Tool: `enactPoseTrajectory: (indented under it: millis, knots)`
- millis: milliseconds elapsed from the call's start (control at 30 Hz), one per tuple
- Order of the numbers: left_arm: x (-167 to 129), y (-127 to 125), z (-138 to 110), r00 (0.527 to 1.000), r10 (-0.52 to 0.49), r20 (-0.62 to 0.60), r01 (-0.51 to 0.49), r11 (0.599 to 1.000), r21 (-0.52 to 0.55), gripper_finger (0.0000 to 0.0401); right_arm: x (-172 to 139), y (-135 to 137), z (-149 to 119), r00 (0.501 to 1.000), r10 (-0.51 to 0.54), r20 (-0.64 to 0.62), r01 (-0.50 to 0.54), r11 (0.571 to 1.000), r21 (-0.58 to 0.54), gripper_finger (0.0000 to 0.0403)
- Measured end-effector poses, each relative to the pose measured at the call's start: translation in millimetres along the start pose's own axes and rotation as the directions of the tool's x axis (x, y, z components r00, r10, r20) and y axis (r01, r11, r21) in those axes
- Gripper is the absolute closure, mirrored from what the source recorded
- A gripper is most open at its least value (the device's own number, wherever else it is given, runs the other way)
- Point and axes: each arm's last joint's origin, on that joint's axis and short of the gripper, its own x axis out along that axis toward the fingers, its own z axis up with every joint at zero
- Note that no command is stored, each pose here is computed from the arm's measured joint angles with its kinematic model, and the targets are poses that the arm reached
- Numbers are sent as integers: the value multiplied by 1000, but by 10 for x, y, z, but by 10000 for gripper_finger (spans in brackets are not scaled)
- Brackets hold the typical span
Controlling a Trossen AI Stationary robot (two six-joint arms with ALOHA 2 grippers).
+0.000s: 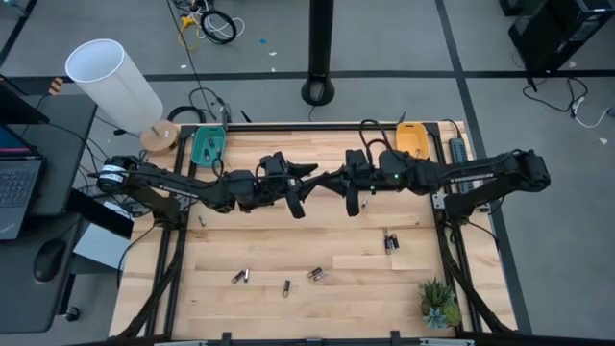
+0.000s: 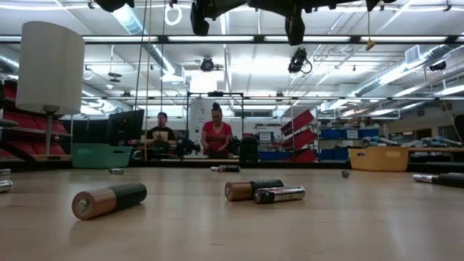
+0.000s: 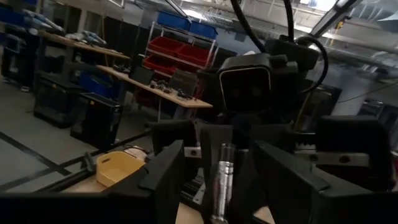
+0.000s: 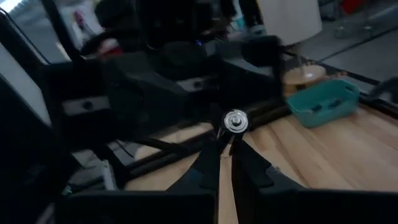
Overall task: Sort batteries
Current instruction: Put the silver battery into the yellow bin
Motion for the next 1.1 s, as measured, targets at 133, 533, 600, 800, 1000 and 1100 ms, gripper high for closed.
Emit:
enactPoseTrajectory:
  millis: [133, 533, 600, 800, 1000, 1100]
  knots:
    - [-8, 9, 17, 1000, 31, 3, -31, 1000, 5, 199, -100, -158, 50, 992, -127, -28, 127, 992, -6, 381]
    - [92, 423, -115, 963, 209, -170, -172, 962, 211, 199, -430, -983, -100, 672, -671, -311, 723, 686, 84, 382]
    - [124, 514, -79, 963, 220, -159, -184, 959, 216, 199, -539, -1130, -122, 583, -722, -373, 798, 594, 98, 382]
    - [188, 724, -18, 969, 161, -188, -123, 973, 197, 199, -828, -1485, -90, 361, -828, -429, 932, 330, 148, 382]
    - [220, 904, 43, 964, 204, -171, -172, 967, 185, 199, -1100, -1707, -71, 121, -892, -436, 991, 85, 100, 382]
    - [233, 1008, 78, 960, 229, -162, -197, 962, 190, 199, -1186, -1774, -60, 57, -897, -439, 998, 56, 16, 382]
